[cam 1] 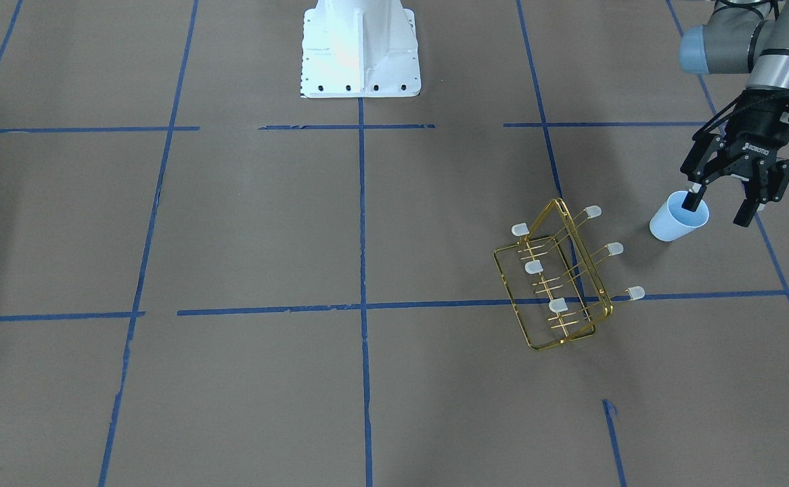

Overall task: Hang cup on cup holder
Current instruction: 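Move the left gripper down toward the light blue cup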

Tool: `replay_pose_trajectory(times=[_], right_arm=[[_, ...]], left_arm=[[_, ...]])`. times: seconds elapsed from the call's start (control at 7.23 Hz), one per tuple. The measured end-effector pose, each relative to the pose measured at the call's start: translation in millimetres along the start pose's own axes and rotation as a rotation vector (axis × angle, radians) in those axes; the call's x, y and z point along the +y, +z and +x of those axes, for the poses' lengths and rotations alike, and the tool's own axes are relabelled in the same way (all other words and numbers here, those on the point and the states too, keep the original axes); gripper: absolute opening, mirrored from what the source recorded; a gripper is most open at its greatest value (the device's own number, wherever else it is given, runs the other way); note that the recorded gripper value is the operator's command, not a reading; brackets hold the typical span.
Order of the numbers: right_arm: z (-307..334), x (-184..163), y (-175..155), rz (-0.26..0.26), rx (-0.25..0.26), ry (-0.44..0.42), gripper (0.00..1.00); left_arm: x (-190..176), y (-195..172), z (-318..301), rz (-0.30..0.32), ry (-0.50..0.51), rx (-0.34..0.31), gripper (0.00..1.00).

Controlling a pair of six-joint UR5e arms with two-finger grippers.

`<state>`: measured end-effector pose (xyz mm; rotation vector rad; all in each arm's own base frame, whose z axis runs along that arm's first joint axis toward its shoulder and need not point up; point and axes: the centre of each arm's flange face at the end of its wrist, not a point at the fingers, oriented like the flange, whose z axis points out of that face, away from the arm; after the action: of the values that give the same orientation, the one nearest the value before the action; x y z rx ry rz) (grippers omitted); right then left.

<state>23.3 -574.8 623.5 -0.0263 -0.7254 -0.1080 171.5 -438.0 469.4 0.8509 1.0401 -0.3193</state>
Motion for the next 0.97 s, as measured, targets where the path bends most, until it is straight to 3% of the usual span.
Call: replay_pose_trajectory(times=[0.28, 0.69, 0.97], right_arm=[[0, 0, 0, 0.0, 0.0, 0.0, 1.0], [0, 0, 0, 0.0, 0.0, 0.0, 1.0], [0, 0, 0, 0.0, 0.0, -0.001, 1.0]], left_arm=[[48, -15, -12, 0.115, -0.053, -0.044, 1.0], [77, -27, -24, 0.294, -0.039, -0.149, 1.0], [102, -35, -38, 0.379, -0.038, -0.213, 1.0]])
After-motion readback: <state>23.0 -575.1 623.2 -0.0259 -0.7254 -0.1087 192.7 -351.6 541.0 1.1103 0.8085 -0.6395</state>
